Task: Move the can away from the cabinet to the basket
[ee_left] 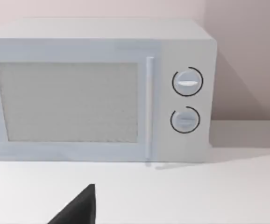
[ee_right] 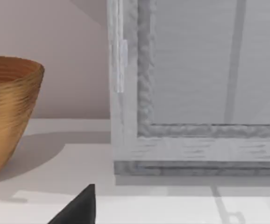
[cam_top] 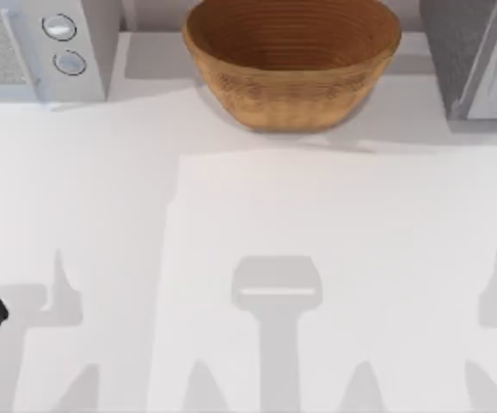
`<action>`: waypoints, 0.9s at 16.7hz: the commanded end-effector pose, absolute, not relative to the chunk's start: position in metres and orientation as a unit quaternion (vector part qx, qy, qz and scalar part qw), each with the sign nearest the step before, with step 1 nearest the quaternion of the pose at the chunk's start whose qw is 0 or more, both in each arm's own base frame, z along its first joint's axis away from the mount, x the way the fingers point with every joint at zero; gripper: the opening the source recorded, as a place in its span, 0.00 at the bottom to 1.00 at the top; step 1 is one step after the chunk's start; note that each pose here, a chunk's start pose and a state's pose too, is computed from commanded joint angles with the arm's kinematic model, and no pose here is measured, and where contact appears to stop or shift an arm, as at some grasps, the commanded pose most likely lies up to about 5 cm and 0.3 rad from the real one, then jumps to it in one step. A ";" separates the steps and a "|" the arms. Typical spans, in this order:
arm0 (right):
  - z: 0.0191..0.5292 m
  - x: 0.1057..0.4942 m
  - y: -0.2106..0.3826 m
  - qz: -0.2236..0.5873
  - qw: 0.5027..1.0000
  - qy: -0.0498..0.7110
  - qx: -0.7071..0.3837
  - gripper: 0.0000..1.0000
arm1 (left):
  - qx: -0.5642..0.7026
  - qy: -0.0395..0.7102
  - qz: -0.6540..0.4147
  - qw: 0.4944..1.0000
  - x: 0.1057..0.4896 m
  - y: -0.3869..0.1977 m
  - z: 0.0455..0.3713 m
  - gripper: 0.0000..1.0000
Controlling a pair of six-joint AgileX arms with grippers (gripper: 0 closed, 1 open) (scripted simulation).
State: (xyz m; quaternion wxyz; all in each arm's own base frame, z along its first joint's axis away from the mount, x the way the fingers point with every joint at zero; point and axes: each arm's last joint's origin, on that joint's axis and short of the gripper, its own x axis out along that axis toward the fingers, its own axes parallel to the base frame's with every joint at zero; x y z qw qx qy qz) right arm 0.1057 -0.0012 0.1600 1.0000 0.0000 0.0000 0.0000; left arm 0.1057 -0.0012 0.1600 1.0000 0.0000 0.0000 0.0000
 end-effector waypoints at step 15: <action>0.363 0.148 0.012 0.001 1.000 0.016 -0.002 1.00 | 0.000 0.000 0.000 1.000 0.106 -0.001 0.160 1.00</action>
